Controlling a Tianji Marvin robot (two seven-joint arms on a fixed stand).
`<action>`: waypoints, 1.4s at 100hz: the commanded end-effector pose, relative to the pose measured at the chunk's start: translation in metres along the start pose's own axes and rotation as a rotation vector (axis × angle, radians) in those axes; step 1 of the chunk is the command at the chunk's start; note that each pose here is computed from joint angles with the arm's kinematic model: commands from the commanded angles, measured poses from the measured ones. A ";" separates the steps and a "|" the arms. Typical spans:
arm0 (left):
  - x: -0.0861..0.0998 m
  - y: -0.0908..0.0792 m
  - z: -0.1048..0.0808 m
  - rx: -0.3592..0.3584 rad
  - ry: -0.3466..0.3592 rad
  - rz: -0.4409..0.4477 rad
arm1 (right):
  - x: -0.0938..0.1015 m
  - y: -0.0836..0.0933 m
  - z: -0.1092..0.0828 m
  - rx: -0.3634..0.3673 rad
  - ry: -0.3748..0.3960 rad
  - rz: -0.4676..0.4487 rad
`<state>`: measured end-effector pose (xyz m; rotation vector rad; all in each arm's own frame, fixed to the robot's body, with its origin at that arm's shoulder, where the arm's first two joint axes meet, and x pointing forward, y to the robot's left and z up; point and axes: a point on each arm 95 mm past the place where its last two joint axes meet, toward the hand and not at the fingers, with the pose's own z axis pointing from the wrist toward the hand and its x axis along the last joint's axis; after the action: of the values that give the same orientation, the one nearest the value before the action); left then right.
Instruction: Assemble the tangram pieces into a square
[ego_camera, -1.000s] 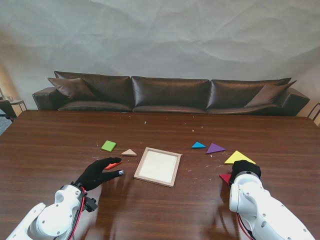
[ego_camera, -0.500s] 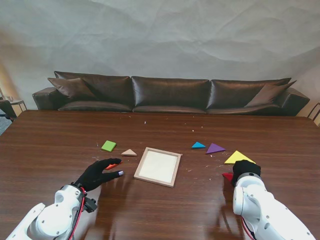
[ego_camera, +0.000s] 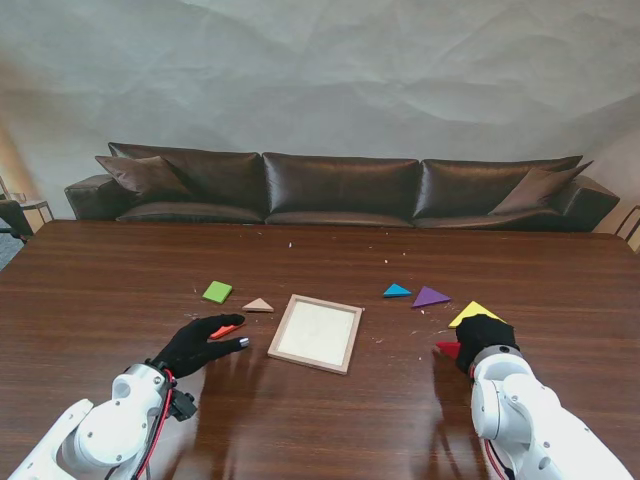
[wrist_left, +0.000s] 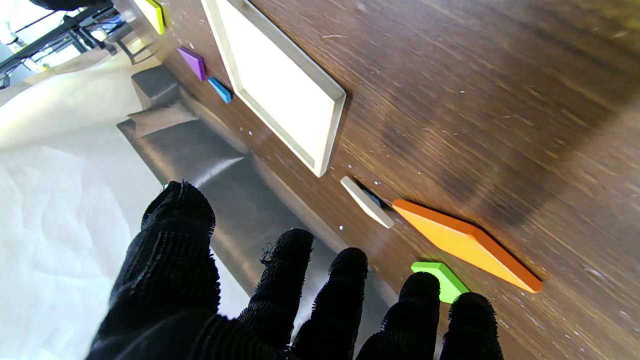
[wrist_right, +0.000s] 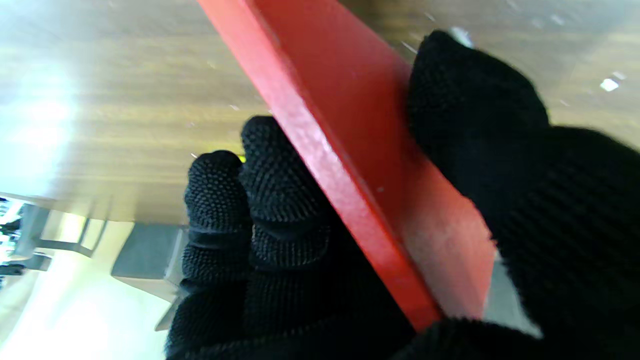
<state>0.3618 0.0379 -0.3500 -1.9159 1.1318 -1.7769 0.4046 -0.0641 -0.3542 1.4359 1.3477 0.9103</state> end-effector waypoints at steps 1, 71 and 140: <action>0.007 -0.002 0.003 -0.018 0.012 0.003 | 0.014 0.015 -0.004 -0.018 0.050 0.025; 0.017 -0.008 0.015 -0.019 0.016 -0.003 | 0.165 0.078 -0.014 -0.031 0.565 0.186; 0.014 -0.008 0.013 0.022 -0.069 -0.011 | 0.232 0.037 0.041 0.079 0.739 0.181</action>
<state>0.3733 0.0328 -0.3365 -1.9429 1.0677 -1.7064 0.4854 0.1548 -0.3461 1.3420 1.7866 1.6222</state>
